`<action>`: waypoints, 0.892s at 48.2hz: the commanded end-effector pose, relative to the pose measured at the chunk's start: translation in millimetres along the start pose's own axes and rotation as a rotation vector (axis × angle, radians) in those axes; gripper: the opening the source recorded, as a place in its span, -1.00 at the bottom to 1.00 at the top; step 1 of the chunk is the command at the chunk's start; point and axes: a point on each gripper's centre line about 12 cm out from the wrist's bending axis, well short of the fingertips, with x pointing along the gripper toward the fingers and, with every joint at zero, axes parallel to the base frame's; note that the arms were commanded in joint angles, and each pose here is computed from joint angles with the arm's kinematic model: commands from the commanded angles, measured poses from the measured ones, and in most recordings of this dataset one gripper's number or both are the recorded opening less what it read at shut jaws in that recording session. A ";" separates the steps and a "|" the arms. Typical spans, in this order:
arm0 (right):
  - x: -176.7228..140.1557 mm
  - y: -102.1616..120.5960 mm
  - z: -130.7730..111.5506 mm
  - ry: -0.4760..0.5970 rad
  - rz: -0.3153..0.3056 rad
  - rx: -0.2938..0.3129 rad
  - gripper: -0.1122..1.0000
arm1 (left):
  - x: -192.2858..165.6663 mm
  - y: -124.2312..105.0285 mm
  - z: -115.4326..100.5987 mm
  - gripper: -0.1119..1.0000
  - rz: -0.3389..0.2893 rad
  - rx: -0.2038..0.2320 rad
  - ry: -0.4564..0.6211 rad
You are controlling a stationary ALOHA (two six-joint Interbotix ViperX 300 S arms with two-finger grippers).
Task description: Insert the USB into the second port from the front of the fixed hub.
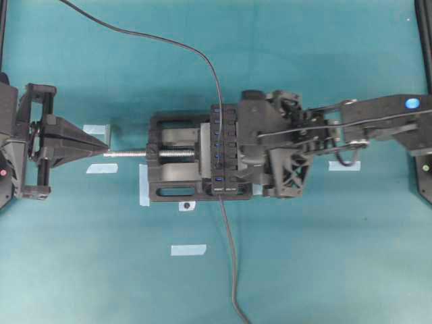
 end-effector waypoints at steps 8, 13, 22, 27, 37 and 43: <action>-20.3 1.1 4.6 -0.095 0.009 0.006 0.75 | 0.1 -0.1 5.3 -0.80 0.000 0.000 -0.018; -22.6 1.0 1.6 -0.104 0.010 0.006 0.75 | 0.4 -0.5 5.1 -0.80 -0.002 0.001 -0.017; -25.1 0.9 -2.4 -0.108 0.011 0.006 0.75 | 0.0 -0.1 6.0 -0.80 0.000 0.000 -0.020; -26.0 0.9 -3.4 -0.110 0.011 0.006 0.75 | 0.0 -0.5 6.6 -0.80 -0.002 -0.001 -0.021; -25.0 1.1 -4.1 -0.125 0.013 0.006 0.75 | 0.3 -0.8 6.3 -0.80 -0.003 0.000 -0.020; -24.6 1.3 -3.9 -0.137 0.015 0.006 0.75 | 0.0 -0.9 7.2 -0.80 -0.003 0.000 -0.023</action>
